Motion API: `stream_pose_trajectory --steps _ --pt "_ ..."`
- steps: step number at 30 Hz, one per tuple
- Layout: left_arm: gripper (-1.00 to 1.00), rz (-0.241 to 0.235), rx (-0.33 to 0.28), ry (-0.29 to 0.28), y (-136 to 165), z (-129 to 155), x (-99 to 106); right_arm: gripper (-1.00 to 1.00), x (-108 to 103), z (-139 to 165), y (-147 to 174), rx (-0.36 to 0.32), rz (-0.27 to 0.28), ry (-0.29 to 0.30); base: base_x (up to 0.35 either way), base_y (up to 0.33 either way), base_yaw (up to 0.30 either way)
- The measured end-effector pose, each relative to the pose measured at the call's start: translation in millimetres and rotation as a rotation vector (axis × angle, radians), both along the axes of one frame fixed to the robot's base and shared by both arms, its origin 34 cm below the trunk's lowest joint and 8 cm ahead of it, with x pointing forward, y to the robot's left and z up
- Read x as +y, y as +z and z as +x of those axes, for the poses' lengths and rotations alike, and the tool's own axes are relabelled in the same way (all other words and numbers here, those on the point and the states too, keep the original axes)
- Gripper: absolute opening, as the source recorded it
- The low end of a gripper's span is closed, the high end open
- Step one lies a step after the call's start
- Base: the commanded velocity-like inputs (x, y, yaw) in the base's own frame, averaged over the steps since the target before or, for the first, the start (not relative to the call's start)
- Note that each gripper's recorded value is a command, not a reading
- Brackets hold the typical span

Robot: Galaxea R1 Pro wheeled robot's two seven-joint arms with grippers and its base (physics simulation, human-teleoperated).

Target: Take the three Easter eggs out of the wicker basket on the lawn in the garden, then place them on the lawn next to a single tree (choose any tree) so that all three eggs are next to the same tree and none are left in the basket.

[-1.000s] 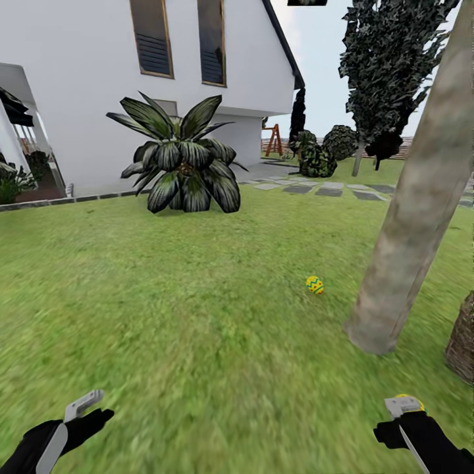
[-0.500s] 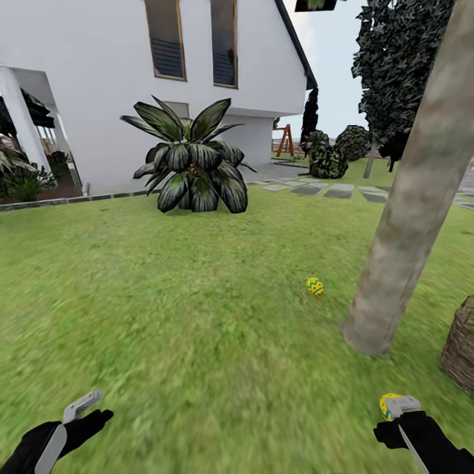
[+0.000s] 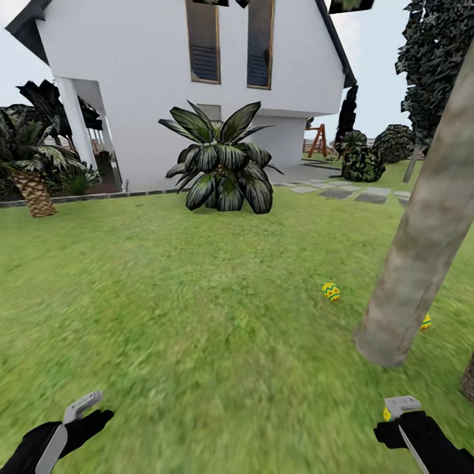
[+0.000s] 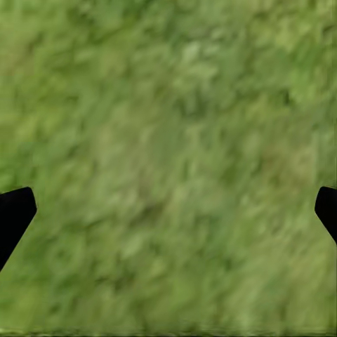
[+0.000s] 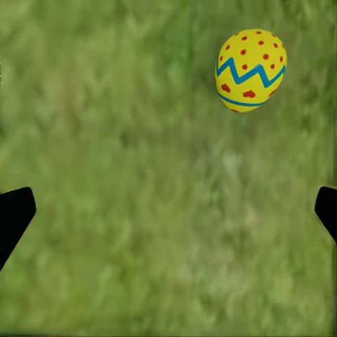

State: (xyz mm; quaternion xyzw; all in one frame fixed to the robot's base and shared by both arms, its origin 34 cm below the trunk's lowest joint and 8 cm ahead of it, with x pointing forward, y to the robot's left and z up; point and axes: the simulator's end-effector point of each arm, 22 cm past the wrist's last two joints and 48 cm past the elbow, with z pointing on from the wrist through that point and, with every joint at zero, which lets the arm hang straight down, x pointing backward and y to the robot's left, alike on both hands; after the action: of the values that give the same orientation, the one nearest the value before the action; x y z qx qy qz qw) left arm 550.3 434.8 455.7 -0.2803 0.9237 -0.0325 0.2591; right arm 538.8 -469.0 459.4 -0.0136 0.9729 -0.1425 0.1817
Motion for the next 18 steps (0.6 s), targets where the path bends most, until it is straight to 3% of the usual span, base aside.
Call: stream_pose_trajectory --steps 8,18 --pt "1.00 0.000 0.000 0.000 16 3 0 1.00 0 3 16 0.000 0.001 0.000 -0.214 -0.266 0.261" --pt "1.00 0.000 -0.004 0.000 39 7 0 1.00 1 6 38 -0.003 0.005 -0.003 -0.160 -0.270 -0.081"
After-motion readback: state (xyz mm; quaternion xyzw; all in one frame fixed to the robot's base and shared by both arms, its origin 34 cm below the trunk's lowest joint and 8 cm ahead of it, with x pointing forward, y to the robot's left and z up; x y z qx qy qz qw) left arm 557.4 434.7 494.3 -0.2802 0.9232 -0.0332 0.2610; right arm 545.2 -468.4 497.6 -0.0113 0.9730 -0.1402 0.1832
